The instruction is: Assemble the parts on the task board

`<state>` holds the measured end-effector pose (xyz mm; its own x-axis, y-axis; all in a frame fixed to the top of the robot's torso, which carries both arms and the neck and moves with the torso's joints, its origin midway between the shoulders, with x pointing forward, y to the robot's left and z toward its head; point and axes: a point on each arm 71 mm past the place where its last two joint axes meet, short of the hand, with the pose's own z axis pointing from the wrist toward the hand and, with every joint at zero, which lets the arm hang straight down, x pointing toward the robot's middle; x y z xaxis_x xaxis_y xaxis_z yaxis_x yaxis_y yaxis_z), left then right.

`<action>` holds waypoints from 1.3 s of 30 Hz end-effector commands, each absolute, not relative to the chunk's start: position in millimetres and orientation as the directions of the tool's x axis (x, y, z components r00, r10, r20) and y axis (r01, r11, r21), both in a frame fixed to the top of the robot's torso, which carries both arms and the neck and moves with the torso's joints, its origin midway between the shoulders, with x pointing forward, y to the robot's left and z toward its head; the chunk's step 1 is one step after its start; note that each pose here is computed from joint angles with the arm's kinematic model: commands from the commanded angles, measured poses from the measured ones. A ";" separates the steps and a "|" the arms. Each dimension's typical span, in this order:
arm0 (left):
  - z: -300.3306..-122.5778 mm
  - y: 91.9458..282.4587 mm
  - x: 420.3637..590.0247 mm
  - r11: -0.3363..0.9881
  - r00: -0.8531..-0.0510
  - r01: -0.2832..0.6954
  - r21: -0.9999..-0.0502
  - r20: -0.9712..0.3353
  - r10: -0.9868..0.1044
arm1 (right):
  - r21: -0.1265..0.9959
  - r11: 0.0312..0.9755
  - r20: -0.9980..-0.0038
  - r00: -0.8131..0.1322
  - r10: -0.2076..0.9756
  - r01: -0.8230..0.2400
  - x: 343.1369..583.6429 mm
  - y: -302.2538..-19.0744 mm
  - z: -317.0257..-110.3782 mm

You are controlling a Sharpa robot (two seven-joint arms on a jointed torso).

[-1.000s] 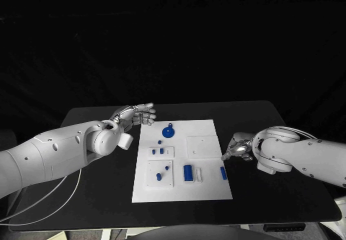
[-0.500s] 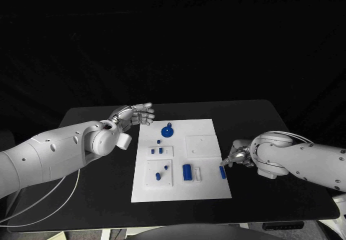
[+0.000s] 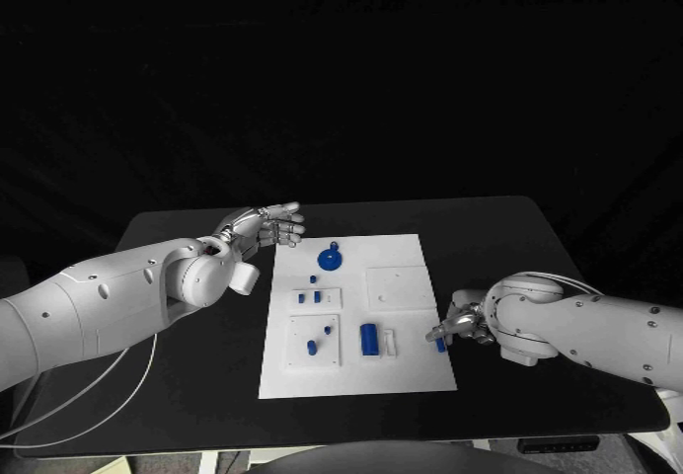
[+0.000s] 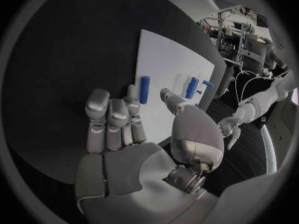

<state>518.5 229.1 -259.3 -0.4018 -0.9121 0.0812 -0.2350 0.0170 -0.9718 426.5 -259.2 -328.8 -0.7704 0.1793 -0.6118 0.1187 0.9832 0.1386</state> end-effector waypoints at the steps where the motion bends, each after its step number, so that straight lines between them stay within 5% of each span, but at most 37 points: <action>1: -258.2 227.1 517.8 0.013 -0.418 -0.232 -0.973 0.087 -0.904 | 0.124 0.986 -0.600 -0.783 0.163 0.110 426.1 -261.5 -332.2; 39: -258.6 229.4 517.6 0.016 -0.420 -0.239 -0.971 0.088 -0.903 | 0.154 0.979 -0.636 -0.744 0.203 0.136 421.6 -271.1 -335.3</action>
<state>518.0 231.9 -259.8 -0.4021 -0.9119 0.0818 -0.2432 0.0202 -0.9698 423.8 -269.0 -334.5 -0.7528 0.2024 -0.6263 0.1340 0.9788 0.1551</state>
